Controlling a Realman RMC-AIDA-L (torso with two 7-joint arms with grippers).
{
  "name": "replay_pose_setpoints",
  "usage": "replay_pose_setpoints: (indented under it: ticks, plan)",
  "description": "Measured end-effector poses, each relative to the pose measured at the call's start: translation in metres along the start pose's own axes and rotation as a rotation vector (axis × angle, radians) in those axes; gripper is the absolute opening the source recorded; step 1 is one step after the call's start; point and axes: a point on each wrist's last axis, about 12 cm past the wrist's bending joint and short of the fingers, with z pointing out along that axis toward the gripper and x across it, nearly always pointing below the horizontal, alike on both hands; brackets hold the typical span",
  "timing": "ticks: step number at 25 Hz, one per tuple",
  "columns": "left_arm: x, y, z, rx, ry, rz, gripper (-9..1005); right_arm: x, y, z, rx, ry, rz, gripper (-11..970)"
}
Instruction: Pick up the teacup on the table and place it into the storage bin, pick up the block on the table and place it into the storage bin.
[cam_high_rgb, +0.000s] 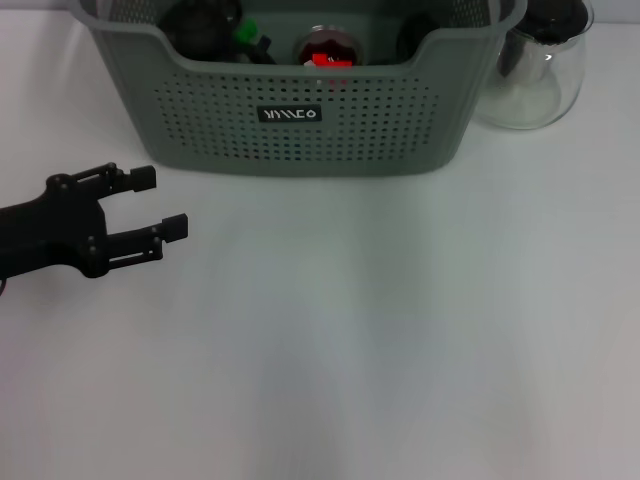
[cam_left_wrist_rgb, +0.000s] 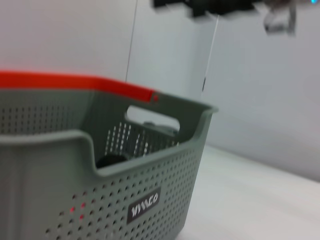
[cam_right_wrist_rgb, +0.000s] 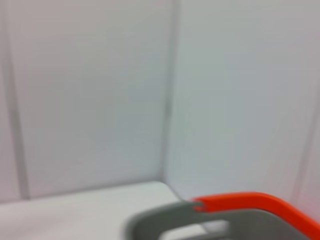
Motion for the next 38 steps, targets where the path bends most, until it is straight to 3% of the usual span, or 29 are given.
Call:
replay_pose_setpoints:
  ticks: [7, 12, 17, 25, 38]
  plan:
    - [0.002, -0.008, -0.012, 0.008, -0.054, -0.005, 781, 0.074, 0.033, -0.050, -0.222, -0.044, 0.031, 925]
    - [0.006, -0.011, -0.006, 0.023, -0.053, -0.012, 781, 0.131, 0.053, -0.053, -0.320, 0.017, 0.145, 927]
    - [0.011, -0.010, 0.005, 0.036, -0.017, -0.007, 781, 0.169, 0.054, -0.045, -0.291, 0.032, 0.218, 924]
    - [0.020, -0.008, 0.023, 0.032, 0.058, -0.012, 781, 0.186, 0.054, -0.029, -0.261, 0.126, 0.207, 925]
    - [0.028, -0.008, 0.032, 0.019, 0.091, -0.029, 781, 0.188, 0.053, -0.019, -0.270, 0.170, 0.208, 924]
